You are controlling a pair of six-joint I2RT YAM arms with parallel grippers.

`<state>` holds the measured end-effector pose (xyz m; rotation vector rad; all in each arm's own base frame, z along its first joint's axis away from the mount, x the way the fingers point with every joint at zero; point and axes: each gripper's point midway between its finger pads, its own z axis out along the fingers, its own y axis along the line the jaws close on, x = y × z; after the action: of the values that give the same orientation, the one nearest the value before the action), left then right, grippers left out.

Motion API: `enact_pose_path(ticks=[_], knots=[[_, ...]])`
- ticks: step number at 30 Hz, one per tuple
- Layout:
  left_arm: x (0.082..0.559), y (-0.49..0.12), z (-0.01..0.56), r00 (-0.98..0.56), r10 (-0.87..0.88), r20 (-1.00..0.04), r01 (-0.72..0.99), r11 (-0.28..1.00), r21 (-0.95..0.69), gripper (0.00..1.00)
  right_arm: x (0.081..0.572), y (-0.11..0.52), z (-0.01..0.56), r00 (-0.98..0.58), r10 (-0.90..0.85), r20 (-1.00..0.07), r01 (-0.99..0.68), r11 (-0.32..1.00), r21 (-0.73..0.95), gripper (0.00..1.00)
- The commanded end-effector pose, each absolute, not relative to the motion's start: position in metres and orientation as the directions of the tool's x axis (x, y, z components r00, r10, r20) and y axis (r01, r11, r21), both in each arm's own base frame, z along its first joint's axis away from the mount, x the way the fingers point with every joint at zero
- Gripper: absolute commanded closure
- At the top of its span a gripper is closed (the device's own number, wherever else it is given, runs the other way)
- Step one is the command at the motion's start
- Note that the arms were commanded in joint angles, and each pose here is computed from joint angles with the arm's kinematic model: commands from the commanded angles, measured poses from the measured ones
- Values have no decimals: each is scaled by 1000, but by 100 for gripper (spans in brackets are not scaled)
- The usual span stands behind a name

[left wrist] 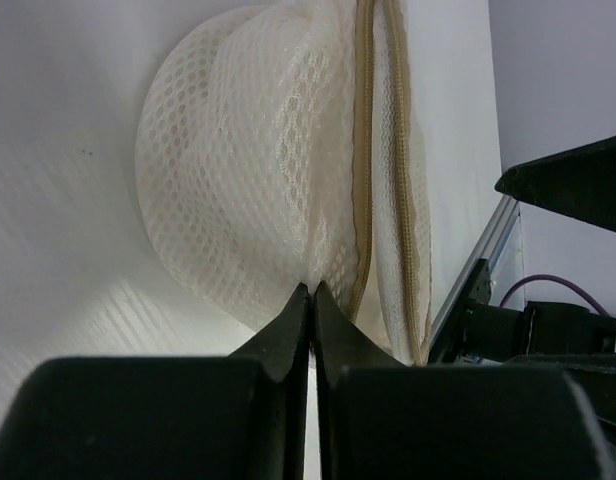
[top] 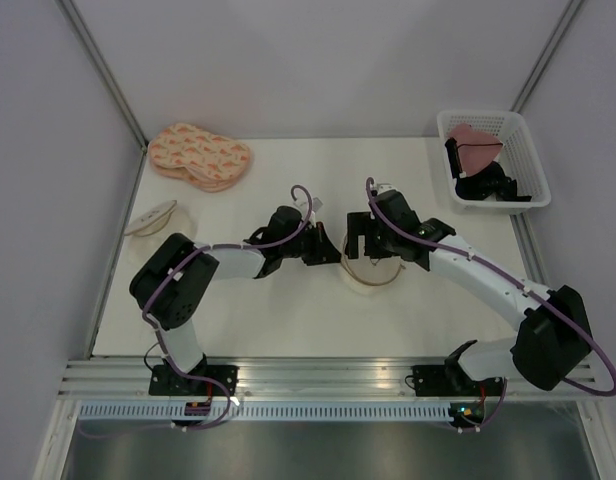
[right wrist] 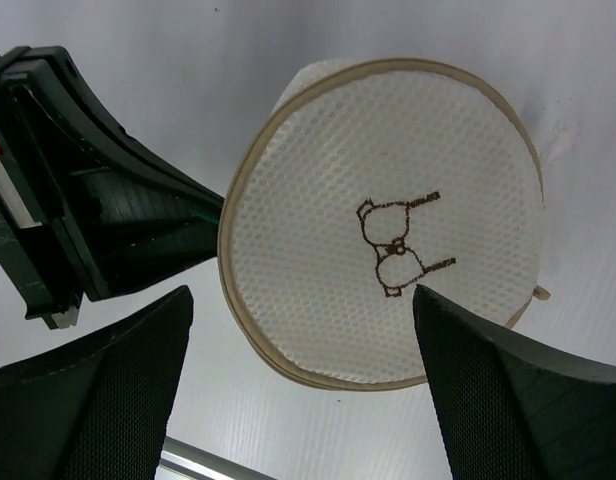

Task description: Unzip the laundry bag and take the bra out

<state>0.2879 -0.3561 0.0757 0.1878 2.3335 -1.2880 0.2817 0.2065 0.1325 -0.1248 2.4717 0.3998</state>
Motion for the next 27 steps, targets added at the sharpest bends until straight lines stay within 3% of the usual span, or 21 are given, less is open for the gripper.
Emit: enact_pose_path(ticks=[1,11,20,27], knots=[[282,-366,115,-861,-137,-490,389,441,-809,98,300,224,160,-756,49,-652,-205,929,308,6],[273,-372,137,-869,-175,-463,390,334,-858,98,306,224,132,-790,15,-613,-164,958,234,10],[270,-369,130,-872,-164,-461,382,358,-852,98,306,199,140,-769,23,-639,-90,985,145,42],[267,-362,119,-874,-159,-460,371,394,-841,98,299,164,141,-761,19,-649,2,1000,28,45]])
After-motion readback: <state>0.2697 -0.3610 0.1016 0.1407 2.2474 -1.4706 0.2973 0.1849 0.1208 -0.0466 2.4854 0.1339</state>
